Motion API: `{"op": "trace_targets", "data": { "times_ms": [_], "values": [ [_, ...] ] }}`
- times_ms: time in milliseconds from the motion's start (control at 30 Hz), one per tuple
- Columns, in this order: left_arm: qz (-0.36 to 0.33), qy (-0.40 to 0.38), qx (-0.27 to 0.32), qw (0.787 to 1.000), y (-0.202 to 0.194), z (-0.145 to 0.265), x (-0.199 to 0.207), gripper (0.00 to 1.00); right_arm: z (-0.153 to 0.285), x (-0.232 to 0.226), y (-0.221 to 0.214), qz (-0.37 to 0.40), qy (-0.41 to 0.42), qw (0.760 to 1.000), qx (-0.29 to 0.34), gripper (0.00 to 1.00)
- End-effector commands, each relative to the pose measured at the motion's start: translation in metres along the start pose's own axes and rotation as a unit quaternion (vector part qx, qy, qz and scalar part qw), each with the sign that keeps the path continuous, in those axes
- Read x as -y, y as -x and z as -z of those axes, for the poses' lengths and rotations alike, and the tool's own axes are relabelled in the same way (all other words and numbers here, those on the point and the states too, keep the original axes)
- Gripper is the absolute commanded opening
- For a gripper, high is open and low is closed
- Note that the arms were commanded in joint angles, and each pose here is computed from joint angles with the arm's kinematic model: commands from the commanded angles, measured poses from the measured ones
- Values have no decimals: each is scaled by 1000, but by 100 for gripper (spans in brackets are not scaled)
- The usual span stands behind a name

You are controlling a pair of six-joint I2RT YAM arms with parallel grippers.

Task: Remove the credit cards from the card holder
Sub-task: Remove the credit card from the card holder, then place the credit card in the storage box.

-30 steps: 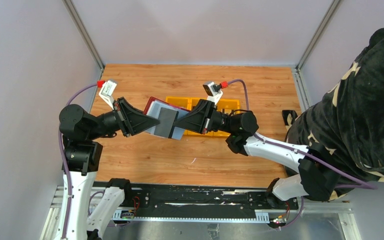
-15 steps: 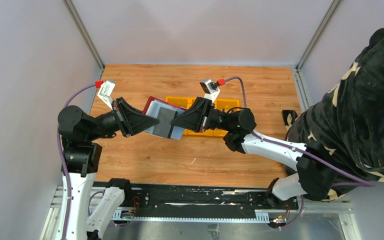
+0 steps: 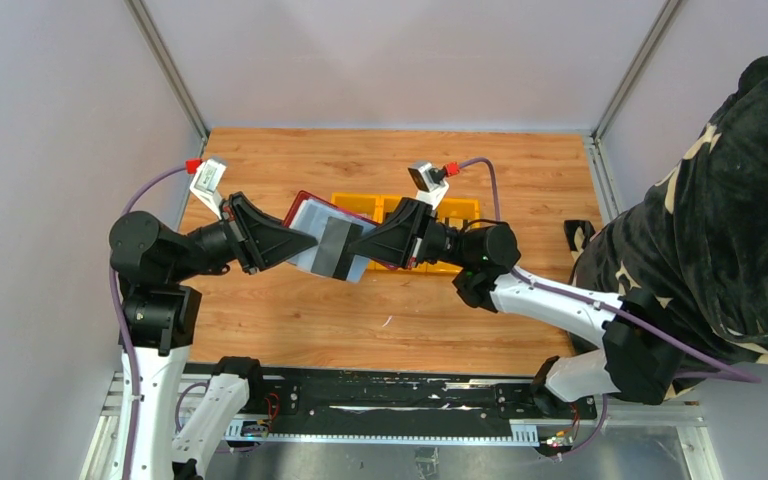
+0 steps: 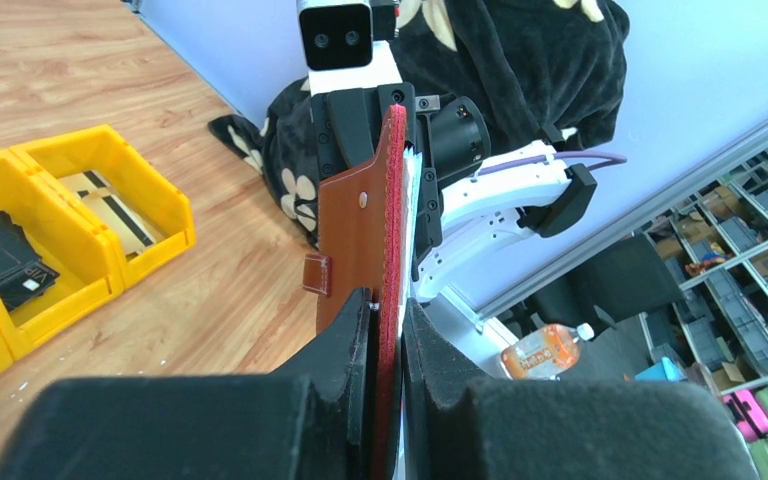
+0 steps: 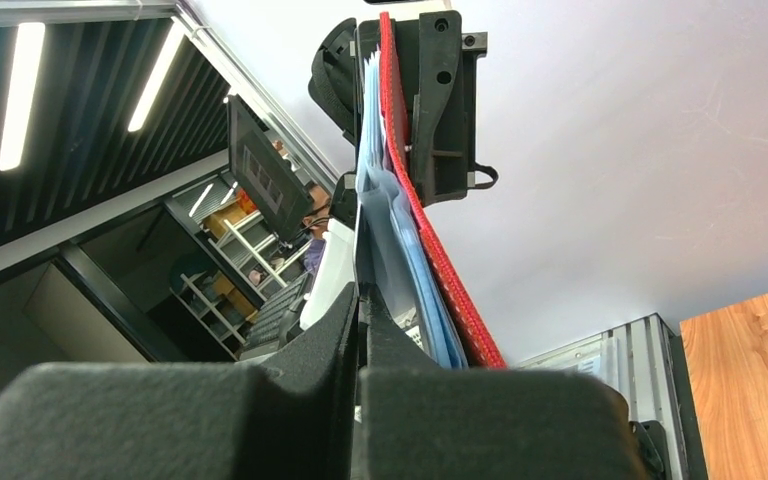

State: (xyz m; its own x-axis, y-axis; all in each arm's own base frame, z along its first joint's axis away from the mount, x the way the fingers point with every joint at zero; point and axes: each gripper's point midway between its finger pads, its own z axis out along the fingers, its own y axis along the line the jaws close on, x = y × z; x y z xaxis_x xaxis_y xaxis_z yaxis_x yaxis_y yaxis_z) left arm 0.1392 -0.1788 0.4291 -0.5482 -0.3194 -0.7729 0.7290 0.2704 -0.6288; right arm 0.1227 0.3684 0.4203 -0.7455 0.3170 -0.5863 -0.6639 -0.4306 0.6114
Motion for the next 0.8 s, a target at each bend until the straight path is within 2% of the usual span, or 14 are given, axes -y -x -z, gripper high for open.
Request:
{"op": "trace_targets", "data": {
  "times_ms": [0, 200, 367, 400, 533, 667, 767],
  "values": [
    [-28, 0, 13, 1000, 10, 0, 6, 5, 8, -20, -2, 15, 25, 1000, -11, 0],
    [-72, 34, 5, 997, 10, 2, -5, 4, 50, 1, 25, 20, -48, 999, 15, 0],
    [-121, 92, 2, 988, 14, 7, -24, 5, 92, 42, 40, 48, -193, 980, -5, 0],
    [-123, 98, 0, 988, 14, 8, -25, 5, 102, 56, 39, 30, -238, 971, -14, 0],
    [-128, 110, -3, 986, 13, 9, -32, 5, 138, 95, 52, 64, -369, 927, -32, 0],
    [-132, 101, 6, 986, 16, 9, -26, 5, 183, 147, 53, 59, -501, 861, -56, 0],
    [-136, 90, 12, 986, 18, 9, -18, 5, 207, 187, 54, 51, -562, 822, -73, 0]
  ]
}}
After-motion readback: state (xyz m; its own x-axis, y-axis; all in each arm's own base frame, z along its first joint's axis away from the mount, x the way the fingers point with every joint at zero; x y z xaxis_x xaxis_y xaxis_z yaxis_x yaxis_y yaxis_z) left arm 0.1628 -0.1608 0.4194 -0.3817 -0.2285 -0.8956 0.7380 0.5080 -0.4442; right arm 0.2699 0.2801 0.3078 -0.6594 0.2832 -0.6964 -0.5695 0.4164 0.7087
